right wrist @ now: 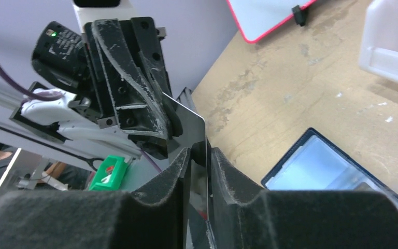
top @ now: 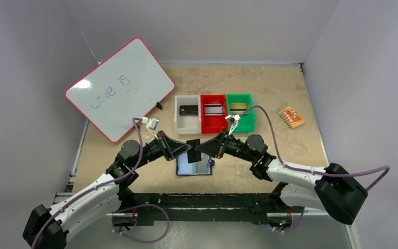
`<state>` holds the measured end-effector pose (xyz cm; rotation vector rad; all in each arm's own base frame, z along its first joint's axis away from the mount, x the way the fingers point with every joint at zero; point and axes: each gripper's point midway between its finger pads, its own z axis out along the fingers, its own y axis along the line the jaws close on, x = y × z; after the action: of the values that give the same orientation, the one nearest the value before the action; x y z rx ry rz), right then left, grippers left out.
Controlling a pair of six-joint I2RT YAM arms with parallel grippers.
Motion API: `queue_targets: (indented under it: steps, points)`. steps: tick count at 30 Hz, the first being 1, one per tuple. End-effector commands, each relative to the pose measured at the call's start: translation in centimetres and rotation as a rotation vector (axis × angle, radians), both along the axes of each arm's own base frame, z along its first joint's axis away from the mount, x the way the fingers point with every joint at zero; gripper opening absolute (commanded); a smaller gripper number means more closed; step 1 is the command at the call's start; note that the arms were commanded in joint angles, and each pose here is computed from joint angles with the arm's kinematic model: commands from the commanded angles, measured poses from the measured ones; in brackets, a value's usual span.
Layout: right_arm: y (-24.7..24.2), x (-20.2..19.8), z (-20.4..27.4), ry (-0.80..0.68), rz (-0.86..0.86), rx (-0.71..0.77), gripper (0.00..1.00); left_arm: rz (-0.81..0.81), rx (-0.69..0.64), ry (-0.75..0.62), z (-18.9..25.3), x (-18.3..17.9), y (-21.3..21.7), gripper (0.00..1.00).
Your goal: Take the credit cards out of the card holder
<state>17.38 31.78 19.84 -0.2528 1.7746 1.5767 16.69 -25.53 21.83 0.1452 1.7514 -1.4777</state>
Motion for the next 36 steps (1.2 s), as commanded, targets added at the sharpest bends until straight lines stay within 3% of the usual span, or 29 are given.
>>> queue_targets:
  steps: [1, 5, 12, 16, 25, 30, 33, 36]
  points:
    - [0.6, -1.1, 2.8, -0.055, 0.068, 0.096, 0.26, -0.087, -0.109, -0.076, 3.3, -1.5, -0.6, 0.0]
    - [0.5, -0.9, 2.5, -0.042, 0.063, 0.099, 0.32, -0.093, -0.12, -0.089, 3.8, -1.7, -0.5, 0.0]
    - [0.4, -2.2, 3.4, -0.073, 0.136, 0.14, 0.24, -0.057, -0.074, -0.095, 3.4, -1.3, -0.2, 0.0]
    - [0.5, -3.0, 4.0, -0.086, 0.18, 0.146, 0.13, -0.019, -0.021, -0.119, 3.2, -0.5, 0.1, 0.0]
    - [0.2, -3.2, 4.7, -0.095, 0.182, 0.143, 0.14, 0.007, 0.017, -0.142, 3.9, 0.4, 0.2, 0.0]
    - [0.1, -3.2, 4.9, -0.098, 0.177, 0.148, 0.0, 0.016, 0.01, -0.14, 4.1, 0.5, 0.3, 0.0]
    - [0.2, -3.0, 4.8, -0.106, 0.173, 0.133, 0.0, 0.036, 0.037, -0.122, 3.6, 0.9, 0.4, 0.08]
    - [0.2, -2.2, 4.5, -0.111, 0.13, 0.101, 0.0, 0.091, 0.084, -0.088, 2.8, 1.7, 1.0, 0.36]
